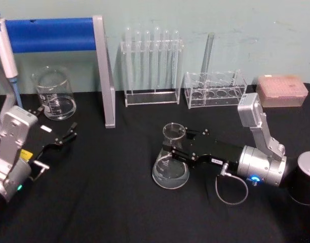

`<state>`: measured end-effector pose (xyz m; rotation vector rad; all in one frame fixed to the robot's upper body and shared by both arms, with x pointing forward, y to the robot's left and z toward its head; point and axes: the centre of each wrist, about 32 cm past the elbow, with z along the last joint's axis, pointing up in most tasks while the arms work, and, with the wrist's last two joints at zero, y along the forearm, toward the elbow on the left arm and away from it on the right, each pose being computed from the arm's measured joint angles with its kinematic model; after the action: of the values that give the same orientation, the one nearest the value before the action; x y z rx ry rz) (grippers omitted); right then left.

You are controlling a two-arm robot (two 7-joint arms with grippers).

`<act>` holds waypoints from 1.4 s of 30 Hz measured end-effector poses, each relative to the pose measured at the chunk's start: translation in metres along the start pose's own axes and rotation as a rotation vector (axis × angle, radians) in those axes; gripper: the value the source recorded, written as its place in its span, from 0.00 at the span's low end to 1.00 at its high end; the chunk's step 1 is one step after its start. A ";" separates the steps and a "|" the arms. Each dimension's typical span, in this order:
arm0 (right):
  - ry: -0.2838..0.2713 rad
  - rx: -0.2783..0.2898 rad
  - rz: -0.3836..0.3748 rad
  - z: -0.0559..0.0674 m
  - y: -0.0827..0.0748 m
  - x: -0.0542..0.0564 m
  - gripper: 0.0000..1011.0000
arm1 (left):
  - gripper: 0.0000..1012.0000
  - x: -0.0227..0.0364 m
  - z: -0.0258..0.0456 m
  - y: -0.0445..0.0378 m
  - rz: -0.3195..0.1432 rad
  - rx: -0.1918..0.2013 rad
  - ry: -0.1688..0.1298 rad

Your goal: Grasp the erlenmeyer flask with one hand, shake it three times, then place it back.

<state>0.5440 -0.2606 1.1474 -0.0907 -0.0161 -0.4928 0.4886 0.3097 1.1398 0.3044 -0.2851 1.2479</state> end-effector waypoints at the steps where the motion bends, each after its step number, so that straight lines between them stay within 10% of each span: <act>1: 0.002 0.000 -0.001 0.000 0.000 0.000 0.45 | 0.99 0.0000 0.0000 0.0000 0.000 0.000 0.000; 13: 0.006 0.111 -0.100 0.026 -0.010 0.000 0.45 | 0.99 0.0000 0.0000 0.0000 0.000 0.000 0.000; 28: 0.015 0.149 -0.478 0.048 -0.030 -0.017 0.45 | 0.99 0.0000 0.0000 0.0000 0.000 0.000 0.000; 42: -0.005 0.134 -0.500 0.049 -0.038 -0.017 0.45 | 0.99 0.0000 0.0000 0.0000 0.000 0.000 0.000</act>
<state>0.5115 -0.2814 1.1984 0.0460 -0.0778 -0.9894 0.4886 0.3097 1.1398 0.3045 -0.2850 1.2480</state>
